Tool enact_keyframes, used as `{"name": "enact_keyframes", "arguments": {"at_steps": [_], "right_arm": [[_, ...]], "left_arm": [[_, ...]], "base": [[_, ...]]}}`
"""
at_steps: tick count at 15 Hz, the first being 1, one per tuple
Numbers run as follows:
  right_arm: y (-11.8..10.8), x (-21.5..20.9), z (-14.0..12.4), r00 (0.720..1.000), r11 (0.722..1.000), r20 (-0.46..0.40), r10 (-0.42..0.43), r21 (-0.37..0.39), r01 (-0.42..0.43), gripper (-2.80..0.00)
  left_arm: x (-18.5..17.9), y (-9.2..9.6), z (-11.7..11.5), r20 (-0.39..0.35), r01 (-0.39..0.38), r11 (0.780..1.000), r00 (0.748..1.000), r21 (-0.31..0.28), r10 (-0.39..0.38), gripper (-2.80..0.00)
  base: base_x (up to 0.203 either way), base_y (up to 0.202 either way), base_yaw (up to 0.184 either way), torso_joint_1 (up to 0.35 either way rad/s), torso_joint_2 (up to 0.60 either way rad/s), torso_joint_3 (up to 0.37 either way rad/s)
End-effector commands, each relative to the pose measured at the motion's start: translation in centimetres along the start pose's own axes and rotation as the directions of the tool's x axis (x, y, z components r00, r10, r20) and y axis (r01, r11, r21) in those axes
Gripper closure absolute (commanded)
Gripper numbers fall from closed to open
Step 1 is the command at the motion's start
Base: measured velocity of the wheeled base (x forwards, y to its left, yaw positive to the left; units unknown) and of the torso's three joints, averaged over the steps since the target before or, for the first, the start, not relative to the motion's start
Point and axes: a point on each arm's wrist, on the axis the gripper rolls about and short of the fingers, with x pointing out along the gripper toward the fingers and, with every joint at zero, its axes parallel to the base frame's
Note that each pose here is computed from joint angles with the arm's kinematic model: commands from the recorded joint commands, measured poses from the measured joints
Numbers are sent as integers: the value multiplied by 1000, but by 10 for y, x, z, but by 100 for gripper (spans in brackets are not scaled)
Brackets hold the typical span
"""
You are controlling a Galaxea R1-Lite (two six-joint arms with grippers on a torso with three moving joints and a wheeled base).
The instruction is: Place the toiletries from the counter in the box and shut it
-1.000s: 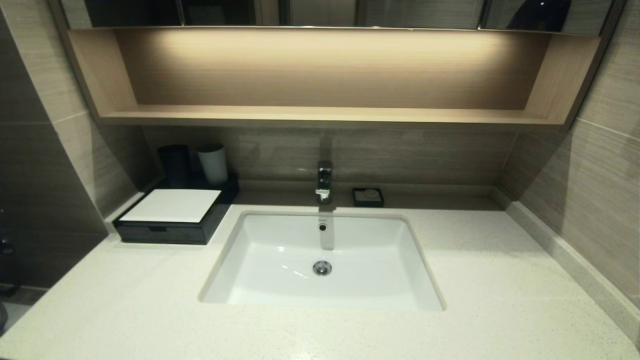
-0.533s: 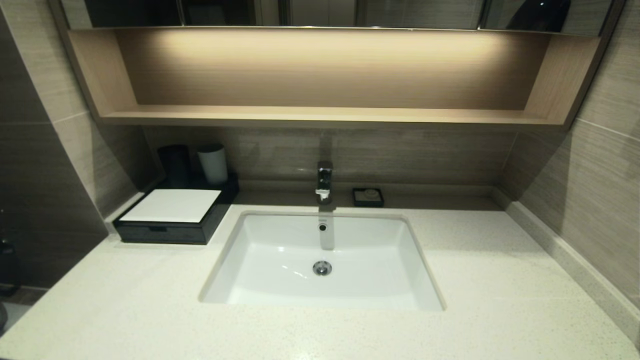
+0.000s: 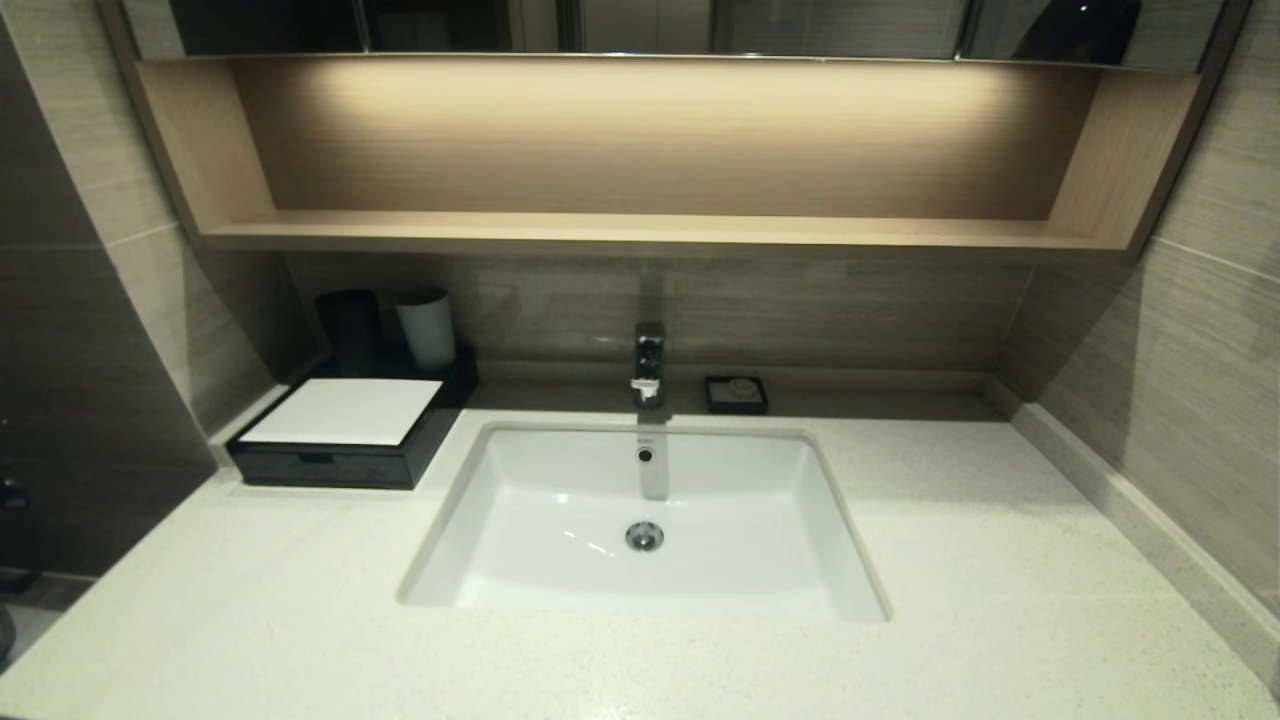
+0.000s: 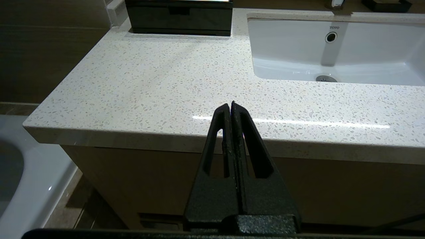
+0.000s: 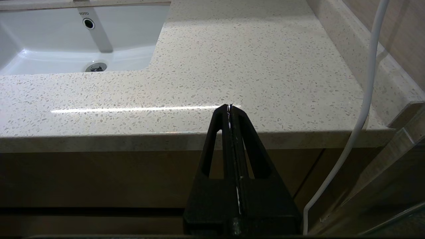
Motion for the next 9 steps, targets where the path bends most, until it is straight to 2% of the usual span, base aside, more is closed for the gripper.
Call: {"name": "enact_keyframes", "arguments": {"at_steps": [1,9], "right_arm": [[0,0,0,1000,1000,-1,1,-1,-1,0],[0,0,0,1000,1000,-1,0,0,0,0]], "left_arm": [[0,0,0,0,-2,1000,1000,-9,2,0],[0,0,0,2,-2,1000,1000,-9,2,0]], "base": [[0,0,0,0,0,0],[0,0,0,0,0,0]]}}
